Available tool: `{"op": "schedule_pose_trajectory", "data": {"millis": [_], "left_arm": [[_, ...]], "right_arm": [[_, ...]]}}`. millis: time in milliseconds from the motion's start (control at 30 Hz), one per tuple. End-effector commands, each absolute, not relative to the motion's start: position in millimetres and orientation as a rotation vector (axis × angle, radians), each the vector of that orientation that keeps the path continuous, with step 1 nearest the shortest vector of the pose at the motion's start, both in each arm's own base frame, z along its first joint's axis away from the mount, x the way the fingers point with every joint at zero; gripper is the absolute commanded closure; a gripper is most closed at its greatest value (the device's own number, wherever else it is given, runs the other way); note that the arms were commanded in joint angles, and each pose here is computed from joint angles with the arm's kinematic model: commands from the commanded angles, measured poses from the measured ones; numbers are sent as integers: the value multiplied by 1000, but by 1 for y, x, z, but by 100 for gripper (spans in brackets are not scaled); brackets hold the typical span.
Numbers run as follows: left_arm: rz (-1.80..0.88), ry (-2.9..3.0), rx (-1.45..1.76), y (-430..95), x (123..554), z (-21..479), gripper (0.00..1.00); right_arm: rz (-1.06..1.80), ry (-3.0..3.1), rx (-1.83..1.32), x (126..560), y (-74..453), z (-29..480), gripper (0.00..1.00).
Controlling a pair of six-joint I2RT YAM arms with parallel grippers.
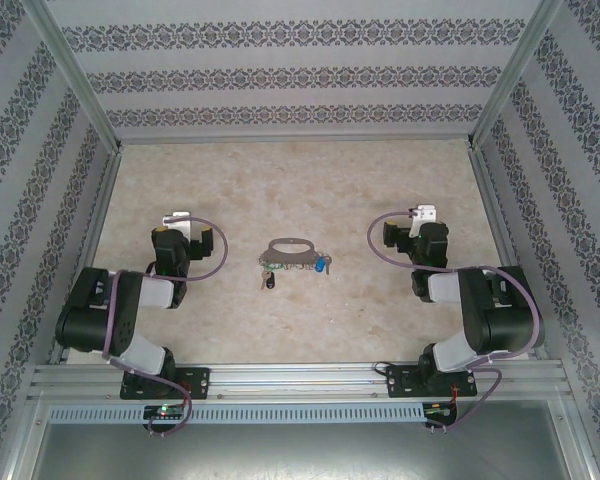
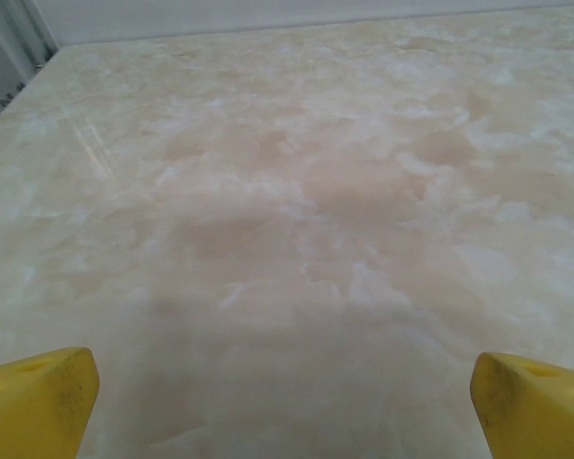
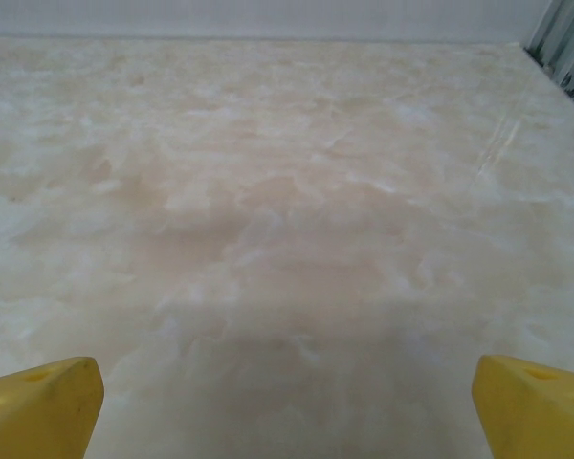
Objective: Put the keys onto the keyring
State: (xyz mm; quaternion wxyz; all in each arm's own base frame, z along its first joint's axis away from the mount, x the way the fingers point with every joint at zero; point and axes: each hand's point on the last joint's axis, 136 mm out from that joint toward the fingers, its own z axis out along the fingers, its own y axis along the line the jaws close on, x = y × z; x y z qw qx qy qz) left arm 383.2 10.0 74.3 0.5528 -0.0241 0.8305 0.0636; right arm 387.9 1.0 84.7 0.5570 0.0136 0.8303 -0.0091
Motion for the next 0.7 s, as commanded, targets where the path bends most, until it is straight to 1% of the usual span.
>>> {"op": "schedule_pose_trajectory", "data": {"millis": [0,667], "left_arm": [[115,1892,-42,9,394,89,0],[96,1917,-61,14,399,87,0]], "right_arm": [[-15,1887,57,398,-3,105,2],[-9,1890,38,398,0,105,2]]}}
